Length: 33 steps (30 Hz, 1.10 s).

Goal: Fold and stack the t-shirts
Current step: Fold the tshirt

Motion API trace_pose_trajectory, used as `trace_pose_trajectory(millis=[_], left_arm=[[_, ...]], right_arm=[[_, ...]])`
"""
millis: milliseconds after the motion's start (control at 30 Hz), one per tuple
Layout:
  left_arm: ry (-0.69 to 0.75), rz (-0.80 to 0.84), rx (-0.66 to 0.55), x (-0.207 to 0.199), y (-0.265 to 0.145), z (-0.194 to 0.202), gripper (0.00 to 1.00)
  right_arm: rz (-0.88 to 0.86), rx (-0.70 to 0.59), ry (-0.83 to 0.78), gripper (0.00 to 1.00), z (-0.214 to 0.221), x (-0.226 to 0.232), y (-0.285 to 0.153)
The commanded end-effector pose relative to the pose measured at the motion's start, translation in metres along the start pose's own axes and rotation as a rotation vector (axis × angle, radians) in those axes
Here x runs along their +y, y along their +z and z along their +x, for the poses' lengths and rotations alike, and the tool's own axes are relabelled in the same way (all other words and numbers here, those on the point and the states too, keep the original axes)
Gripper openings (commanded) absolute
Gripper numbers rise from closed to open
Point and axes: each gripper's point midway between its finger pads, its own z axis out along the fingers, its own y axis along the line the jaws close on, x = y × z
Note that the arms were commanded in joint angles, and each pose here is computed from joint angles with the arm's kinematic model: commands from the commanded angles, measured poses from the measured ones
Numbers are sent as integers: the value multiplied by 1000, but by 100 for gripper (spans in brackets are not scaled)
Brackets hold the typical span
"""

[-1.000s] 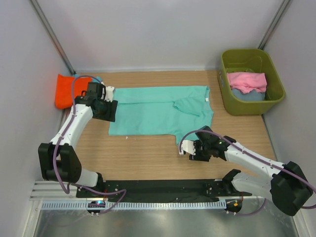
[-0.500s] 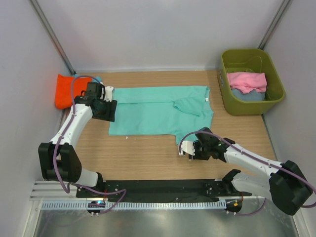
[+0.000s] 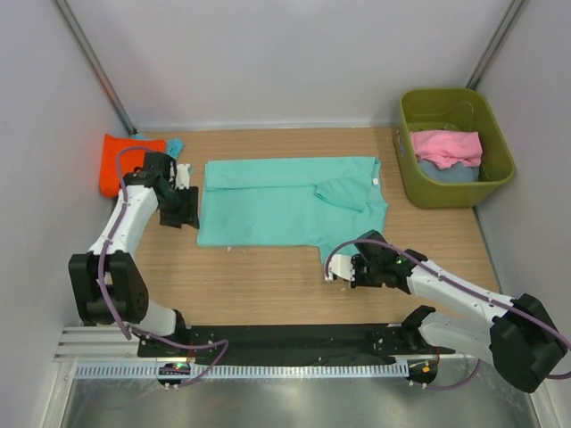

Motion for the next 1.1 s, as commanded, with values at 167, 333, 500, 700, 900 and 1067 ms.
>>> trace_pose_trajectory(millis=[167, 333, 500, 700, 900, 1067], left_arm=[[-271, 245, 284, -3, 10, 55, 50], [-317, 296, 308, -2, 23, 53, 51], [-333, 322, 338, 0, 40, 48, 50], [-349, 331, 354, 4, 59, 42, 46], [-357, 333, 356, 8, 71, 35, 44], [-367, 343, 362, 9, 79, 32, 41]], right_arm=[[85, -23, 18, 2, -17, -27, -17], [82, -12, 16, 1, -16, -28, -16], [91, -10, 13, 1, -18, -32, -17], [100, -5, 18, 2, -17, -35, -18], [93, 0, 30, 1, -13, -32, -17], [96, 2, 33, 1, -13, -33, -16]])
